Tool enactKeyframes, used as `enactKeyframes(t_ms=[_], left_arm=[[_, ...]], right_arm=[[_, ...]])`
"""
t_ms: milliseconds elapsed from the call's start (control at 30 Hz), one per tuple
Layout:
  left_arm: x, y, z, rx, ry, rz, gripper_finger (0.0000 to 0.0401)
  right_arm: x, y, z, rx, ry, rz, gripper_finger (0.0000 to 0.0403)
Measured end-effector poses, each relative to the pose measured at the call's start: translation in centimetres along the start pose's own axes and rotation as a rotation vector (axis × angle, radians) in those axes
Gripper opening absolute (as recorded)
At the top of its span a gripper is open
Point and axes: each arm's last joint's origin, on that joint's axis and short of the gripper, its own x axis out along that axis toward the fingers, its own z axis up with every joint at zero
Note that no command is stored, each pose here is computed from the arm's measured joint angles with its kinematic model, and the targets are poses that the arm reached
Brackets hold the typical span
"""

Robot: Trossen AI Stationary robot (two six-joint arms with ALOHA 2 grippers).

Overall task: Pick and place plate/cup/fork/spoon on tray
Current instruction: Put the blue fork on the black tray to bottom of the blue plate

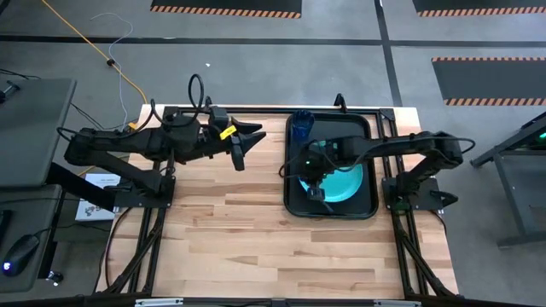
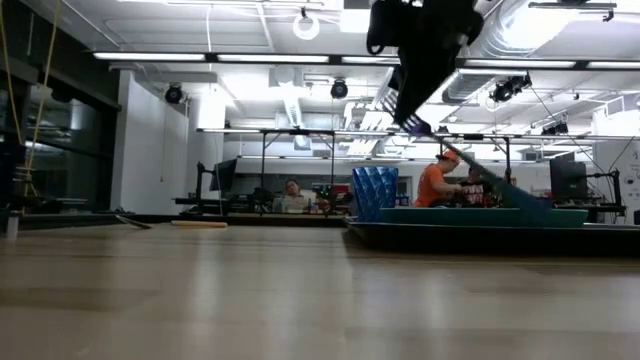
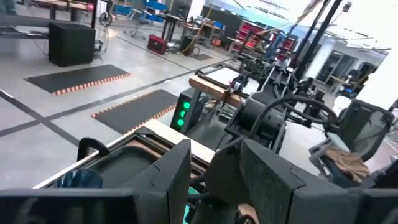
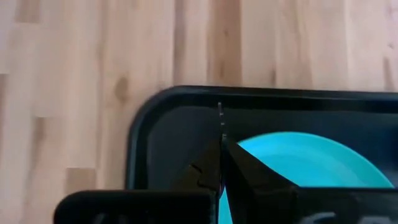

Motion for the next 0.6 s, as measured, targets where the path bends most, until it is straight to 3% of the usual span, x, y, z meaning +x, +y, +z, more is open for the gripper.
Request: enactKeyframes(t_ms=[200, 400, 467, 600], left_arm=[[0.0, 0.0, 0.0, 0.008, -0.002, 0.007, 0.0131], [0.0, 0.0, 0.0, 0.017, -0.002, 0.007, 0.0131], [0.0, 0.0, 0.0, 0.017, -0.002, 0.008, 0.0131], [0.0, 0.0, 0.0, 0.018, -0.002, 0.008, 0.0131]], right_arm=[[0.4, -0.4, -0.1, -0.045, 0.027, -0.119, 0.0000], [0.3, -0.5, -0.8, -0.121, 0.108, -0.159, 0.0000], [0.2, -0.4, -1.0, -0.142, 0.124, -0.112, 0.0000], [0.0, 0.6, -1.3, -0.218, 0.116, 0.176, 0.0000]])
